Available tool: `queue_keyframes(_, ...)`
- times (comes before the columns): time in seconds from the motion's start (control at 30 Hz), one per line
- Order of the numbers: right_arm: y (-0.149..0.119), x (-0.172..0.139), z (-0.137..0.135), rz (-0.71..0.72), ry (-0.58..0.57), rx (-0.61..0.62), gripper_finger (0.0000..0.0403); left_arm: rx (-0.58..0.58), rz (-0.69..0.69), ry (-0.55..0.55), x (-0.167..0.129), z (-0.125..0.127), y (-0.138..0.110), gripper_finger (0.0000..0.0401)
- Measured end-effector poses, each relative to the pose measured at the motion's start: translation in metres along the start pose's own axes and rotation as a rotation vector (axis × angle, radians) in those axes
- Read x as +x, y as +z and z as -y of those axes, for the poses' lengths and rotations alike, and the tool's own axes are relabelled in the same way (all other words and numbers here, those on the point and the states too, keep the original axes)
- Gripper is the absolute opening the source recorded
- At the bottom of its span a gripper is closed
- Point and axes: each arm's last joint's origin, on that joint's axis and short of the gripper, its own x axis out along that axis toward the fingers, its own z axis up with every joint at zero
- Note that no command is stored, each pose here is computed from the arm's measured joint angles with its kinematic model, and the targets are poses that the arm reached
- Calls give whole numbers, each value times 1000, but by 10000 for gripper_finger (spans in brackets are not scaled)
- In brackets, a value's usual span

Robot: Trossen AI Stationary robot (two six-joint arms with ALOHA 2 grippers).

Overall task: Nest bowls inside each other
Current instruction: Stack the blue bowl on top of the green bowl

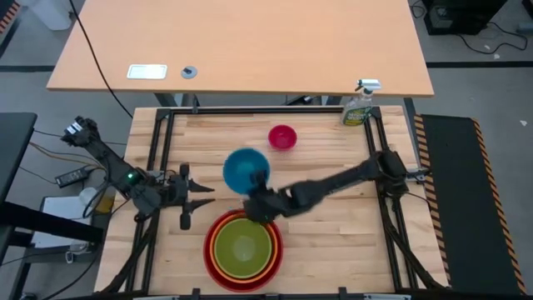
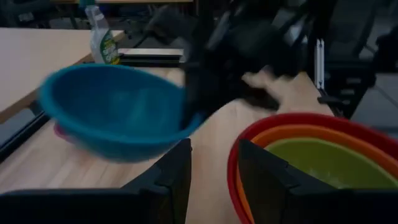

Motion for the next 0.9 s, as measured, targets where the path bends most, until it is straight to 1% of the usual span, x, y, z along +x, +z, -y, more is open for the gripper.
queue_keyframes(0.13,14,-37,-34,95,145,-21,29,64,-29,-13,4,9,-3,136)
queue_keyframes(0.2,17,-47,-51,123,236,-44,29,78,-33,-6,7,12,0,144)
queue_keyframes(0.27,19,-55,-64,148,303,-59,30,86,-33,3,10,16,5,155)
queue_keyframes(0.43,29,-70,-80,231,339,-15,30,144,-39,-7,16,27,21,188)
queue_keyframes(0.53,33,-71,-88,275,437,33,30,174,-88,-58,19,33,23,205)
queue_keyframes(0.57,35,-72,-90,292,451,42,30,178,-102,-74,20,35,23,208)
queue_keyframes(0.7,38,-64,-104,317,464,45,30,170,-129,-113,23,41,26,212)
queue_keyframes(0.83,35,-47,-121,292,531,38,40,171,-148,-118,30,43,26,212)
queue_keyframes(0.9,34,-42,-124,288,531,45,50,160,-155,-112,32,43,26,213)
